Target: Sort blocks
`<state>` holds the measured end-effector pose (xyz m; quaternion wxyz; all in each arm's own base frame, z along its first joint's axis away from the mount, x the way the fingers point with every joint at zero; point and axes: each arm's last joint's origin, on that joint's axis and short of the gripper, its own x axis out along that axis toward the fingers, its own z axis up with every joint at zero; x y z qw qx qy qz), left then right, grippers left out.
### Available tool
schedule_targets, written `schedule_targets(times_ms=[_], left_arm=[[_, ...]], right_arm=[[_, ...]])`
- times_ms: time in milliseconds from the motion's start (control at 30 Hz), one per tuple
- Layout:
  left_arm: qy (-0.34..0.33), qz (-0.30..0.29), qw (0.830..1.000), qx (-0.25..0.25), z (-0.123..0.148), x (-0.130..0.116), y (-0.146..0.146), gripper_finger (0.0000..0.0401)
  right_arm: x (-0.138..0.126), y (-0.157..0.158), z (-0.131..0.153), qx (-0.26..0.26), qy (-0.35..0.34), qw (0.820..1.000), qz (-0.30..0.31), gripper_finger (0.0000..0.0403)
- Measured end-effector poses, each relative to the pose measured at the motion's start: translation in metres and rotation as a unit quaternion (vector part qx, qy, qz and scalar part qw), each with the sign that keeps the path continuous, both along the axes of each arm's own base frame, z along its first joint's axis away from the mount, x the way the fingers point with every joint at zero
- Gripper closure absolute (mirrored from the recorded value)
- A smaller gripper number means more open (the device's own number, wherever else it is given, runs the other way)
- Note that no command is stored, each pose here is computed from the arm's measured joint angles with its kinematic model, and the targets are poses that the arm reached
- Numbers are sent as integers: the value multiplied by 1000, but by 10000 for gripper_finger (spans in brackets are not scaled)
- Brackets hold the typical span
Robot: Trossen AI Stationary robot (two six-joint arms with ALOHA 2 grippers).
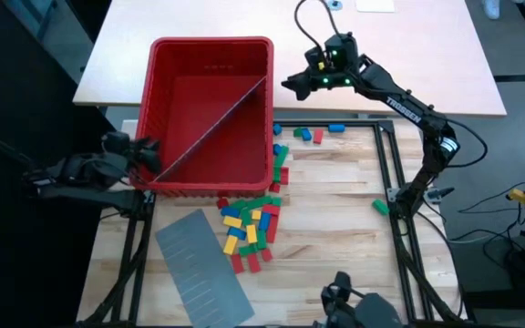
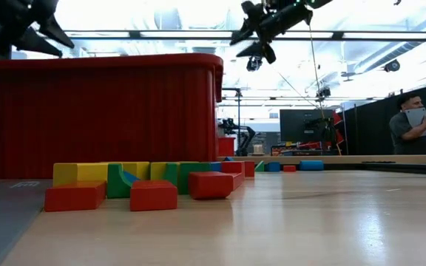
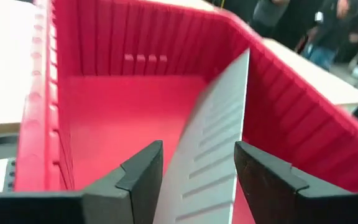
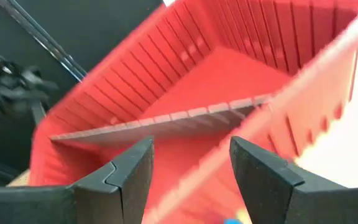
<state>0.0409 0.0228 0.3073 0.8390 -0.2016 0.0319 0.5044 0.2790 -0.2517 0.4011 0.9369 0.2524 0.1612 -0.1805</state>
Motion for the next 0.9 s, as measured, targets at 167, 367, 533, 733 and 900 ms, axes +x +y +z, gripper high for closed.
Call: schedule_targets(times_ms=[167, 367, 533, 733, 900], left_arm=[[-27, 17, 999, 32, 9, -4, 1, 221], [-36, 57, 996, 59, 13, -10, 2, 221], [-43, 99, 991, 74, 14, -16, 4, 228], [-43, 137, 986, 89, 14, -21, 5, 240], [-38, 158, 982, 98, 15, -24, 5, 259]], right_arm=[[8, -8, -15, 14, 16, 1000, 2, 208], [21, -20, -39, 37, 38, 999, 2, 208], [30, -28, -58, 54, 55, 997, 3, 208], [36, -34, -67, 62, 49, 997, 1, 208], [37, -35, -64, 56, 36, 998, -1, 208]])
